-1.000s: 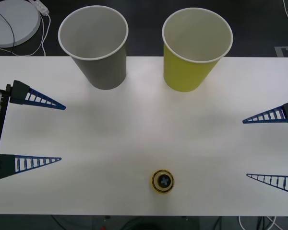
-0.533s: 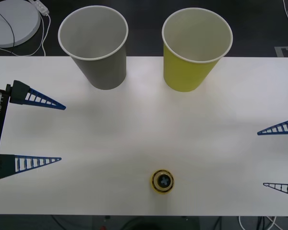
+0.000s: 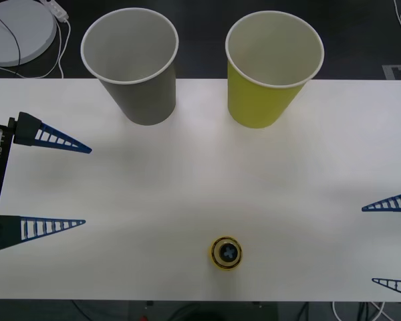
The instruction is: Put the can into the green bin and the plastic bottle into the gray bin
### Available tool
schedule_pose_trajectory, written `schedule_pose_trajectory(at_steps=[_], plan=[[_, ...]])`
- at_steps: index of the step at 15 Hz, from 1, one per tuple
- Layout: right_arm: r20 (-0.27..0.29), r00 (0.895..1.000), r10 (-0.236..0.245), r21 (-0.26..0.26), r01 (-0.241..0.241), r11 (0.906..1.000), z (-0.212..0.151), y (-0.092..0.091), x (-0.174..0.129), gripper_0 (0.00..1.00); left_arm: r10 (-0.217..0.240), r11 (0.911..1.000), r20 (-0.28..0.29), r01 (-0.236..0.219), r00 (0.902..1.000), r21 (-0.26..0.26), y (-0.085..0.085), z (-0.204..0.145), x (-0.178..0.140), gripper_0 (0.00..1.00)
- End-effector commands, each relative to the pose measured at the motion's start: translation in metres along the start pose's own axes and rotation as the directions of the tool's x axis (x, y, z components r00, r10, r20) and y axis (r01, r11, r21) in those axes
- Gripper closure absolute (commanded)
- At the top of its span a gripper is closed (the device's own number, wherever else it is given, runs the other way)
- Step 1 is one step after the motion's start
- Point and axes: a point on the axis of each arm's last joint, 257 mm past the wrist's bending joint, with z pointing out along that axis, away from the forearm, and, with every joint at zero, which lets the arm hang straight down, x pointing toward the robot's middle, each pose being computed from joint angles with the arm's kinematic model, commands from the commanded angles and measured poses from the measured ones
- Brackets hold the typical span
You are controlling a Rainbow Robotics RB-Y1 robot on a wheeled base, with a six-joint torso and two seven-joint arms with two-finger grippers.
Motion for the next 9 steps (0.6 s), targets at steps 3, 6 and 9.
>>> schedule_pose_trajectory(at_steps=[3,6,9], plan=[[0.031,0.998,0.049,0.007,-0.049,0.9988,0.010,0.018,0.015,0.00,0.000,1.0000,0.000,0.000,1.0000,0.000,0.000,0.000,0.000,0.00],[0.069,0.994,0.086,0.007,-0.087,0.9962,0.022,0.026,0.023,0.00,0.000,1.0000,0.000,0.000,1.0000,0.000,0.000,0.000,0.000,0.00],[0.093,0.990,0.101,0.025,-0.104,0.9943,0.034,0.027,0.032,0.00,0.000,1.0000,0.000,0.000,1.0000,0.000,0.000,0.000,0.000,0.00]])
